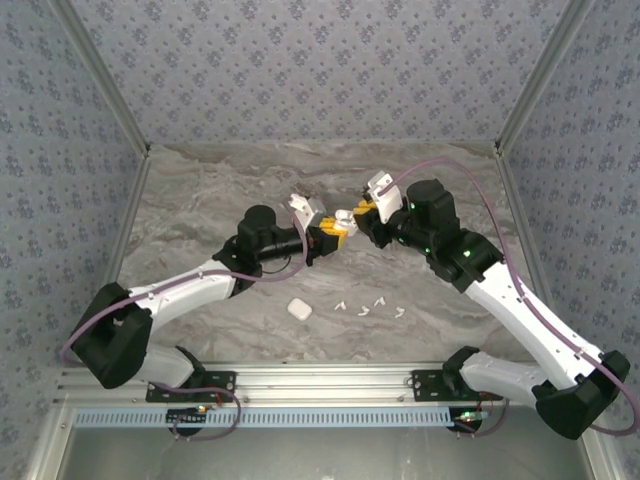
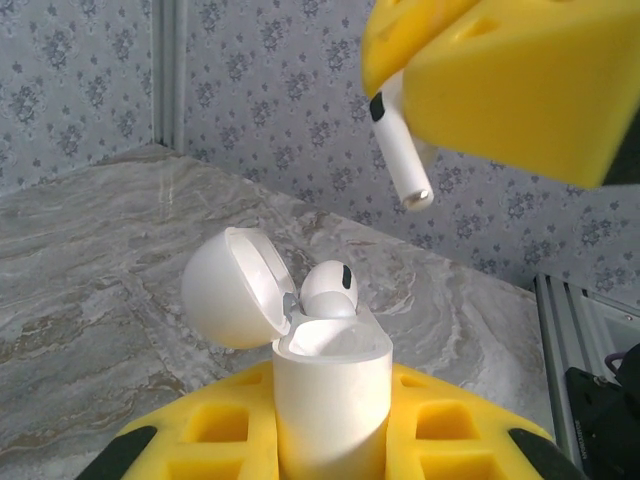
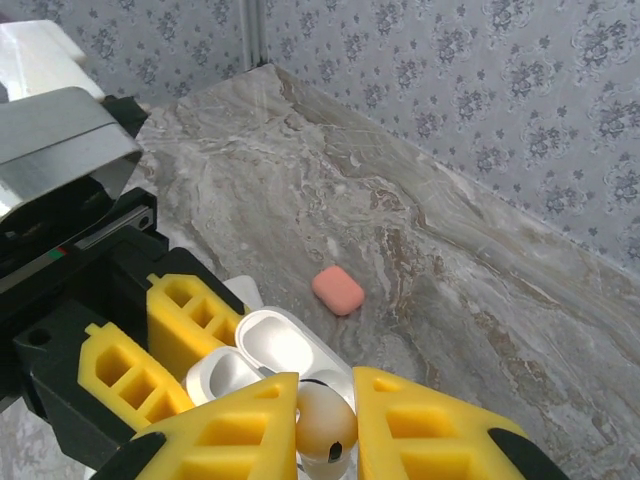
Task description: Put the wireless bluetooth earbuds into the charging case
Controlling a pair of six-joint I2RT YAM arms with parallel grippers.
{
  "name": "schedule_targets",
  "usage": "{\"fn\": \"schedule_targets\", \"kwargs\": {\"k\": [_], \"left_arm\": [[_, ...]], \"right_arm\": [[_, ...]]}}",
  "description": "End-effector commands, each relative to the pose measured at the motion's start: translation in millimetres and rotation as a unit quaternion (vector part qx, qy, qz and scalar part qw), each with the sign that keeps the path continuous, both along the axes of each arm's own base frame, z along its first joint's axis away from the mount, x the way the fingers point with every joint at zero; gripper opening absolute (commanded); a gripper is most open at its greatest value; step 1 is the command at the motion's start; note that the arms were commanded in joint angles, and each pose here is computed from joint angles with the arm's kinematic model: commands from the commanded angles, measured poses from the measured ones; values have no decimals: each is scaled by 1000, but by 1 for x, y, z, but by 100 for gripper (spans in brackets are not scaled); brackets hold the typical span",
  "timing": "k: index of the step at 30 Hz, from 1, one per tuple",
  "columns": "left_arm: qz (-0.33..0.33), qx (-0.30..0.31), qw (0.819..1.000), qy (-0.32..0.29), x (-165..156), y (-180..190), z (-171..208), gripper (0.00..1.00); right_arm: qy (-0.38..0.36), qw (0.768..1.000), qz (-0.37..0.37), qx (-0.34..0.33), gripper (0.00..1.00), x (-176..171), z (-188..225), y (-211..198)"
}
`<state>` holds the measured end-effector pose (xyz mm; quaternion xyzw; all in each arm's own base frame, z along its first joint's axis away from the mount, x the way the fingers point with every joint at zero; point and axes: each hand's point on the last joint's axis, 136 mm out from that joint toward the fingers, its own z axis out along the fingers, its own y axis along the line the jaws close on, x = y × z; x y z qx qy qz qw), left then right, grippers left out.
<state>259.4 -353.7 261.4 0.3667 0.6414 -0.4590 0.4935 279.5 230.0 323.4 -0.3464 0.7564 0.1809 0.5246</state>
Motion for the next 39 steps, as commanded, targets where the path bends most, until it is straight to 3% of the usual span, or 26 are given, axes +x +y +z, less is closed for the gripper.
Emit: {"fn": "schedule_targets", "kwargs": {"k": [1, 28, 34, 38, 39], "left_arm": [[-19, -22, 999, -21, -2, -4, 23, 0], [-20, -24, 999, -20, -2, -6, 25, 0], [-18, -25, 999, -20, -2, -5, 25, 0], [-17, -31, 999, -22, -2, -4, 26, 0], [-17, -35, 999, -23, -2, -4, 28, 0]], "right_arm": [[-12, 1000, 16, -3, 20, -1, 8, 6], [24, 997, 68, -3, 22, -10, -13, 31], [32, 995, 95, 21, 29, -18, -1, 35], [34, 993, 103, 50, 43, -23, 16, 31], [19, 993, 99, 64, 47, -23, 36, 27]]}}
